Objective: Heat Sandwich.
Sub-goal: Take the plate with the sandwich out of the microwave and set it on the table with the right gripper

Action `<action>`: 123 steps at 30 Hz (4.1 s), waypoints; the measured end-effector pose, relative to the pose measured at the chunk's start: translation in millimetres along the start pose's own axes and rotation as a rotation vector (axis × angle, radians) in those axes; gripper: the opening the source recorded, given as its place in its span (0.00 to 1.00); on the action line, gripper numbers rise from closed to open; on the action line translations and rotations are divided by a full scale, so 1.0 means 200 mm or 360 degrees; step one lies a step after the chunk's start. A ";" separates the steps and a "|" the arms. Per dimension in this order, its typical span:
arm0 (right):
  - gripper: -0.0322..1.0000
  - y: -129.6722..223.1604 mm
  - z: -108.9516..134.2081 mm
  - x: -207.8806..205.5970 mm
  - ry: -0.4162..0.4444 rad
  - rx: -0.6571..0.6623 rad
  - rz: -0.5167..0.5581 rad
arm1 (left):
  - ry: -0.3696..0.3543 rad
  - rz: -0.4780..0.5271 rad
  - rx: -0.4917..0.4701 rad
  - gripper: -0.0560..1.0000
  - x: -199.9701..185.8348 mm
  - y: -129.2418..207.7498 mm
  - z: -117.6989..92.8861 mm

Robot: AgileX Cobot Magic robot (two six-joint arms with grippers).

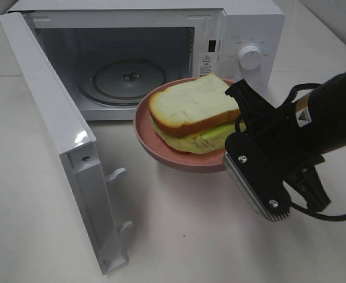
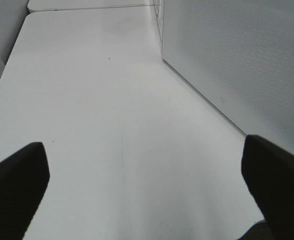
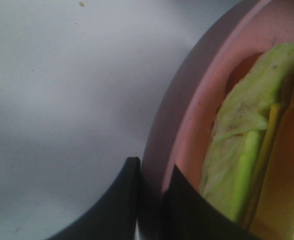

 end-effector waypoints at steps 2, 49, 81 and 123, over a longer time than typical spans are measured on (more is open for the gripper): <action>0.12 0.00 0.02 -0.01 -0.0002 0.0012 0.0003 | 0.0000 0.0000 0.0000 0.99 0.00 0.00 0.00; 0.12 0.20 0.38 -0.24 -0.0040 0.1117 0.0625 | 0.0000 0.0000 0.0000 0.99 0.00 0.00 0.00; 0.12 0.35 0.32 -0.17 0.0112 0.1967 0.1195 | 0.0000 0.0000 0.0000 0.99 0.00 0.00 0.00; 0.12 0.75 0.49 -0.12 0.0127 0.2613 0.1540 | 0.0000 0.0000 0.0000 0.99 0.00 0.00 0.00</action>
Point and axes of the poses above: a point on each arm's last joint axis where the gripper is mounted, x pointing out along that axis toward the gripper, z along the wrist's bending axis when the last joint is at zero, y = z × x, the point moved 4 cm from there along x, pointing out along that axis toward the gripper, and after that the axes turned 5 degrees about -x, right-handed, at the moved point
